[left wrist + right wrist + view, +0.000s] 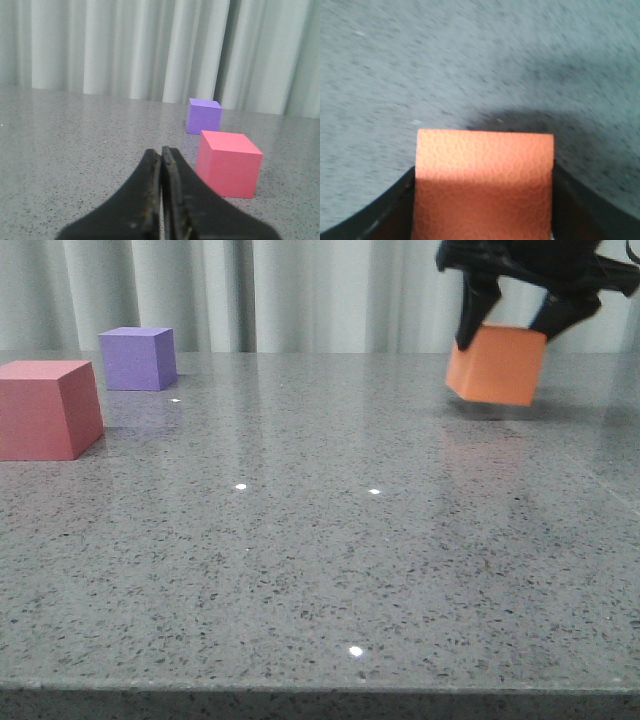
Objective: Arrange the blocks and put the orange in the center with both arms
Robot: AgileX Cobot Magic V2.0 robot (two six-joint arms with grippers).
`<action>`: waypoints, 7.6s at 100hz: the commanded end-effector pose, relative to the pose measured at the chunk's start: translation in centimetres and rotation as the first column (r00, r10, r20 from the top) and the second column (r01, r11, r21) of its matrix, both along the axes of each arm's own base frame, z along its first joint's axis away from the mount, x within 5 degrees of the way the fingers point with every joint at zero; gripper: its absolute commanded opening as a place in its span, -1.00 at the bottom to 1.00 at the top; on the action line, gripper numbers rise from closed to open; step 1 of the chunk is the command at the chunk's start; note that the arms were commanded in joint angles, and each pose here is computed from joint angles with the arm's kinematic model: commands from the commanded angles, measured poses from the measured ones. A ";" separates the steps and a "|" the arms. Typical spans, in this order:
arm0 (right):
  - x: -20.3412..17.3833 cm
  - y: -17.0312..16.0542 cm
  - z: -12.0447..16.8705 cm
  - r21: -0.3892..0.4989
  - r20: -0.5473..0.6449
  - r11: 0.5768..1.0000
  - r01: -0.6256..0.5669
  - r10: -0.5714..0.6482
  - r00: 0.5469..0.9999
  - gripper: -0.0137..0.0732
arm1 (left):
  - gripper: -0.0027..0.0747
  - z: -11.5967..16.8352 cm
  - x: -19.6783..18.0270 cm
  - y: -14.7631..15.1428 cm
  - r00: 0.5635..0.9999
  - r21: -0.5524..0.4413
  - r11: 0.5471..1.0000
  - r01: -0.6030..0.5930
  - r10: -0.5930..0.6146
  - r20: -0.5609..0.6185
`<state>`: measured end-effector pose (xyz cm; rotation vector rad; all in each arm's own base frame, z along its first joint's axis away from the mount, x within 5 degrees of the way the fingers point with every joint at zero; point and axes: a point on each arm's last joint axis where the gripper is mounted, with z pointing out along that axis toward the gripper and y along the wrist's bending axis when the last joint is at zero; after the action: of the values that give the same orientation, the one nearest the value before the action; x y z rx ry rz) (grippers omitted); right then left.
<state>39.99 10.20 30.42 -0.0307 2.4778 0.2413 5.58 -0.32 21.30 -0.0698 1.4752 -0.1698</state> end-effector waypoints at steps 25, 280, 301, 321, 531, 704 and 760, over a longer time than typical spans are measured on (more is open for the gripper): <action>-0.1 8.0 5.9 0.103 0.205 0.984 -0.146 0.122 0.971 0.07 | -0.98 -0.5 -0.2 0.0 0.997 -0.010 1.000 0.005 -0.004 0.073; -18.1 -9.2 7.0 -0.009 0.444 0.984 0.179 -0.157 0.882 0.85 | -0.98 -0.5 -0.2 0.0 0.997 -0.010 1.000 0.005 -0.004 0.073; -23.4 -9.5 5.1 0.017 0.555 0.985 0.172 -0.153 0.818 0.85 | -0.98 -0.5 -0.2 0.0 0.997 -0.010 1.000 0.005 -0.004 0.073; -27.4 -9.8 4.0 0.010 0.692 0.987 0.158 -0.121 0.712 0.85 | -0.98 -0.5 -0.2 0.0 0.997 -0.010 1.000 0.005 -0.004 0.073; -28.3 -9.8 3.3 -0.034 0.740 0.988 0.153 -0.077 0.668 -0.84 | -0.98 17.1 1.6 0.4 0.971 -0.003 0.998 -0.058 0.056 -0.231; -28.3 -9.8 3.3 -0.034 0.741 0.988 0.152 -0.077 0.667 -0.84 | 0.69 22.4 19.9 -8.6 0.726 -0.041 0.982 0.185 -0.165 -0.667; -28.3 -9.8 3.3 -0.034 0.741 0.988 0.152 -0.077 0.667 -0.84 | 0.66 19.3 29.4 -22.7 0.652 -0.007 0.962 0.271 -0.189 -0.734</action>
<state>11.72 0.34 32.15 0.0157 1.7623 0.0382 35.27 -22.31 38.18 0.1932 2.4112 -0.2419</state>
